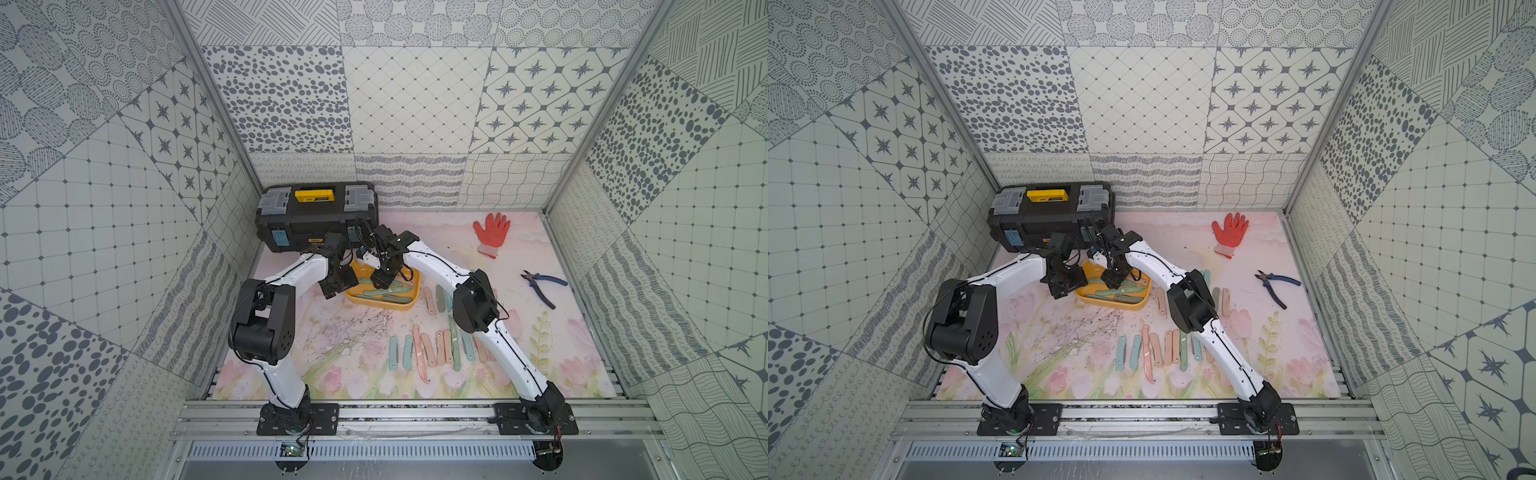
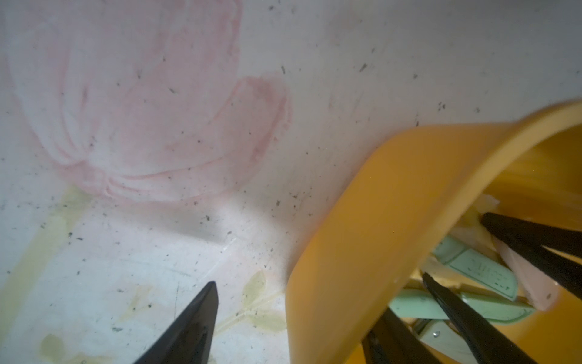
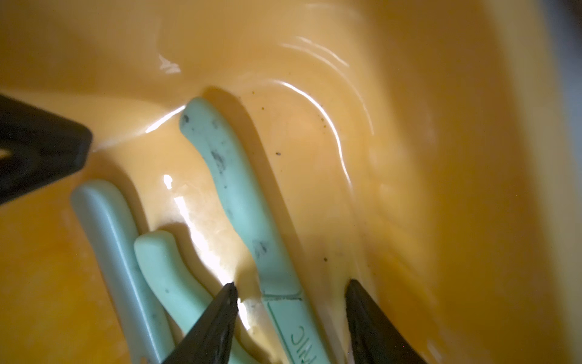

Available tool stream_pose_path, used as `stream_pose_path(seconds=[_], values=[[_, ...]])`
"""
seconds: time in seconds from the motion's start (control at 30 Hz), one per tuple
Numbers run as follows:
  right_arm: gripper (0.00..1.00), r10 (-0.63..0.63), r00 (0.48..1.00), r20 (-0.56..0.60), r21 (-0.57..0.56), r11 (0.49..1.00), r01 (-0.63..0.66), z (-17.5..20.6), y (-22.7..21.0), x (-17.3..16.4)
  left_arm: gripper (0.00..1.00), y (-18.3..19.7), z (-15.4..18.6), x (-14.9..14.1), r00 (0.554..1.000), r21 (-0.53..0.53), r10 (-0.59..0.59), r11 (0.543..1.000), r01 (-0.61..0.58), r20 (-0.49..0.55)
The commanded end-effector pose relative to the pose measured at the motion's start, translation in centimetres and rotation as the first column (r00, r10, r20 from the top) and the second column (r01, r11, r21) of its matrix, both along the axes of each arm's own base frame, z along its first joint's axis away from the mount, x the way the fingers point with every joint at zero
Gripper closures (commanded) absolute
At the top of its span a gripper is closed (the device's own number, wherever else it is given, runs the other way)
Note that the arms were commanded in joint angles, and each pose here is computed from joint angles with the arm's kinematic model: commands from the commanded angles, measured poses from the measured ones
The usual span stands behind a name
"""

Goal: Take the fruit knife out of the storage box
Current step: Pick up the fruit knife from the storage box.

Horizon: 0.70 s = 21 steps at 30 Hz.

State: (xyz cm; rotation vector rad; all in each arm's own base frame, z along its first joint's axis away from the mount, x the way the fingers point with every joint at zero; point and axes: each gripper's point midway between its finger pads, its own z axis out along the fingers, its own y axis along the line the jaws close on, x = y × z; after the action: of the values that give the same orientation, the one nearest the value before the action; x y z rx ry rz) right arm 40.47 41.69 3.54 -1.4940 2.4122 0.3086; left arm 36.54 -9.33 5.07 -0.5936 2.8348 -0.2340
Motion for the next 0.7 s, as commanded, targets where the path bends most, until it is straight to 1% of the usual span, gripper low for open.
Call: stream_pose_path(seconds=[0.0,0.13,0.27,0.3,0.4,0.53,0.67], values=[[0.45,0.013,1.0,-0.007,-0.019,1.0,-0.013,-0.5,-0.2,-0.2,0.32,-0.1,0.2,0.1,1.0,-0.013,0.004,1.0,-0.004,0.004],[0.56,0.017,1.0,-0.01,-0.013,1.0,-0.017,-0.5,-0.1,-0.3,0.32,-0.1,0.2,0.1,1.0,-0.014,0.006,1.0,-0.006,0.004],[0.71,0.02,1.0,-0.004,-0.002,1.0,-0.02,-0.2,0.2,-0.3,0.32,-0.1,0.2,0.0,1.0,-0.013,0.006,1.0,-0.006,0.001],[0.72,0.022,1.0,-0.002,0.0,1.0,-0.022,-0.1,0.3,-0.3,0.32,-0.1,0.2,0.1,1.0,-0.014,0.006,1.0,-0.006,0.002],[0.75,0.024,1.0,0.005,0.005,1.0,-0.024,0.2,0.4,-0.2,0.32,-0.1,0.2,0.1,1.0,-0.016,0.007,1.0,-0.007,0.004],[0.76,0.022,1.0,0.016,0.019,1.0,-0.022,1.0,0.6,-0.2,0.32,-0.1,0.2,0.1,1.0,-0.015,0.007,1.0,-0.007,0.002],[0.79,0.011,0.999,0.034,0.057,0.998,-0.013,2.8,1.0,0.0,0.32,-0.2,0.1,0.1,1.0,-0.017,0.007,1.0,-0.007,0.002]])
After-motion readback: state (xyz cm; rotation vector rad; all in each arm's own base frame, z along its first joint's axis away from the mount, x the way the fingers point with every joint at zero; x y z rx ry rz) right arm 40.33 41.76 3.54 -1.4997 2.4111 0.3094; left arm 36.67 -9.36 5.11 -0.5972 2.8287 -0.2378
